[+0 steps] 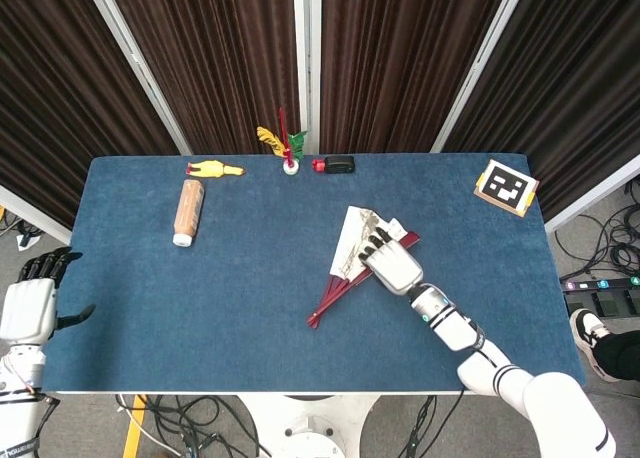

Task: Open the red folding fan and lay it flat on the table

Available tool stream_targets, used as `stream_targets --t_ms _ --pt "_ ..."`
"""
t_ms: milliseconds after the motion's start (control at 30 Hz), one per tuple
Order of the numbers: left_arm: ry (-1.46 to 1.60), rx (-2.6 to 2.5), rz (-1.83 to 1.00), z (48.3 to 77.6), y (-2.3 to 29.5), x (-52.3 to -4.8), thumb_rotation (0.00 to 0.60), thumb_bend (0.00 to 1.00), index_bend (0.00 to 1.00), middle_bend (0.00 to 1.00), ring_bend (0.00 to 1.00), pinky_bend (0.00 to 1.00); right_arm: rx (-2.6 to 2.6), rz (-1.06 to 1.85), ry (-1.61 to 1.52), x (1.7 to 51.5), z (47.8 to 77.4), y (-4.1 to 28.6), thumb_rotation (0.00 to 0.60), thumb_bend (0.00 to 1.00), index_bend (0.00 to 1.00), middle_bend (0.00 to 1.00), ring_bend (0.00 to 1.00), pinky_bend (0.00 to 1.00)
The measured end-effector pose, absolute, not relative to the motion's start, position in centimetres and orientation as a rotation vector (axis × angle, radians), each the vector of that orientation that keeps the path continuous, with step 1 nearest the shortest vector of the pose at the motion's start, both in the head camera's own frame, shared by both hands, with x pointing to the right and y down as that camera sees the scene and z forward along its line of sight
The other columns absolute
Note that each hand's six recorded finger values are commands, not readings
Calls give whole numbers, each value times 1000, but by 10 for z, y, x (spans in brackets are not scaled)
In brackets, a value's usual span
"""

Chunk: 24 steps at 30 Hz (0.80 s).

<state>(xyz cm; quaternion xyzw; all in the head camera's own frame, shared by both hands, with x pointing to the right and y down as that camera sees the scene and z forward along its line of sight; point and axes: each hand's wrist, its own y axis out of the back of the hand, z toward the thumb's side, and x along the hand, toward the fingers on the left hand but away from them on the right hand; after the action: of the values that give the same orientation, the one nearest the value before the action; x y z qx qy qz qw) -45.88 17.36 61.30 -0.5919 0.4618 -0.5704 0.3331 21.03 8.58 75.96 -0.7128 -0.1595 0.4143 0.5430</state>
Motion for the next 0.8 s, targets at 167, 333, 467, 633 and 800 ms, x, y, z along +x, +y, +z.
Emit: stream_targets --t_ms 167,333,467,633,800 --pt "1250 -1635 -1398 614 158 -446 600 176 281 263 180 176 -1682 911 -331 210 728 64 600 910 747 586 317 205" --pt "1351 -1779 -1284 620 141 -430 600 176 243 263 180 178 -1721 846 -298 206 682 44 600 922 772 606 327 220" --pt "1459 -1934 -1165 630 123 -413 600 176 216 259 180 186 -1769 802 -309 203 638 27 600 924 783 614 328 220" --pt "1616 -2133 -1028 646 105 -394 600 176 181 235 180 216 -1859 738 -376 196 594 12 600 927 788 619 328 220" --pt "1758 -2349 -865 669 83 -363 600 176 173 217 179 216 -1955 661 -431 184 570 7 600 928 790 623 328 218"
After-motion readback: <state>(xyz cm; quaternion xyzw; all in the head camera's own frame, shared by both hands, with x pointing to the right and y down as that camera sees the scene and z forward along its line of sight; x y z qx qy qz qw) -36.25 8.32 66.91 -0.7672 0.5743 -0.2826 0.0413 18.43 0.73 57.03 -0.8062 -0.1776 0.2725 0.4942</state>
